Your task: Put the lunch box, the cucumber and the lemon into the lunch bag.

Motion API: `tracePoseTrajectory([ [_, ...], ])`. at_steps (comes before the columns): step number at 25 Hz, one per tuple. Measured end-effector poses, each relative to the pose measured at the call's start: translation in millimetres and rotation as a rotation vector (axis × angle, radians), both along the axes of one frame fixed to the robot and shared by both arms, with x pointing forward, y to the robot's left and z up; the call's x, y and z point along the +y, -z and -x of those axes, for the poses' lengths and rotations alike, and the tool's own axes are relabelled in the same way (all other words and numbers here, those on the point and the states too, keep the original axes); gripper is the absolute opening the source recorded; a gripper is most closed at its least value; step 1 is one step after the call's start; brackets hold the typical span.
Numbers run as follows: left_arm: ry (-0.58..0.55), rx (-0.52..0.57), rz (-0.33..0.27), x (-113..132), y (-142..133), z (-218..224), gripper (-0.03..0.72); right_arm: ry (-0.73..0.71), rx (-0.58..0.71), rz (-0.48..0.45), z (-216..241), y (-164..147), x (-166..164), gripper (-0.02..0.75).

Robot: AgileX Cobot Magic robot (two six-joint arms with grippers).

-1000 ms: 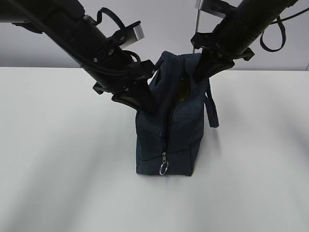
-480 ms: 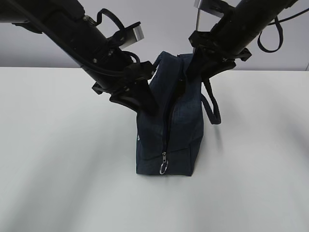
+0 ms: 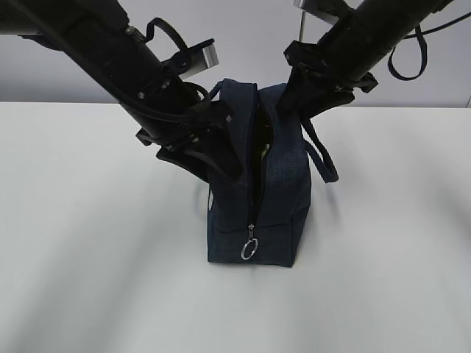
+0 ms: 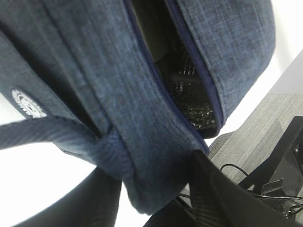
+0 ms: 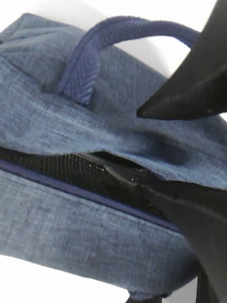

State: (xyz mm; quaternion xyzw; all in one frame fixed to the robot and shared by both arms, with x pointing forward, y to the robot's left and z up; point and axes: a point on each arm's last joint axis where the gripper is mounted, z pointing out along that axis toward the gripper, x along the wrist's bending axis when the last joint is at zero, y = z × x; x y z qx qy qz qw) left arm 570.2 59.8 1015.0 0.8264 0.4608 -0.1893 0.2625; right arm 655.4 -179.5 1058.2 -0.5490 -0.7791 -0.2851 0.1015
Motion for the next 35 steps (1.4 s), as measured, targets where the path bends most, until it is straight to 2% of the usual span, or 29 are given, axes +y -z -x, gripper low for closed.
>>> tracePoseTrajectory([
  [5,0.015,-0.011,-0.014,2,-4,2,0.321,0.000,-0.008,-0.022,-1,-3,2,0.323],
  [14,0.041,-0.040,-0.096,12,-13,7,0.321,-0.001,-0.103,-0.042,-6,-30,3,0.323],
  [23,0.033,-0.150,-0.102,21,-44,15,0.321,-0.003,-0.237,-0.051,-7,-69,2,0.324],
  [28,0.021,-0.230,-0.105,27,-60,18,0.321,0.057,-0.471,-0.068,8,-120,-5,0.324],
  [35,-0.024,-0.340,-0.068,30,-79,19,0.321,0.122,-0.794,-0.082,55,-200,-19,0.324],
])
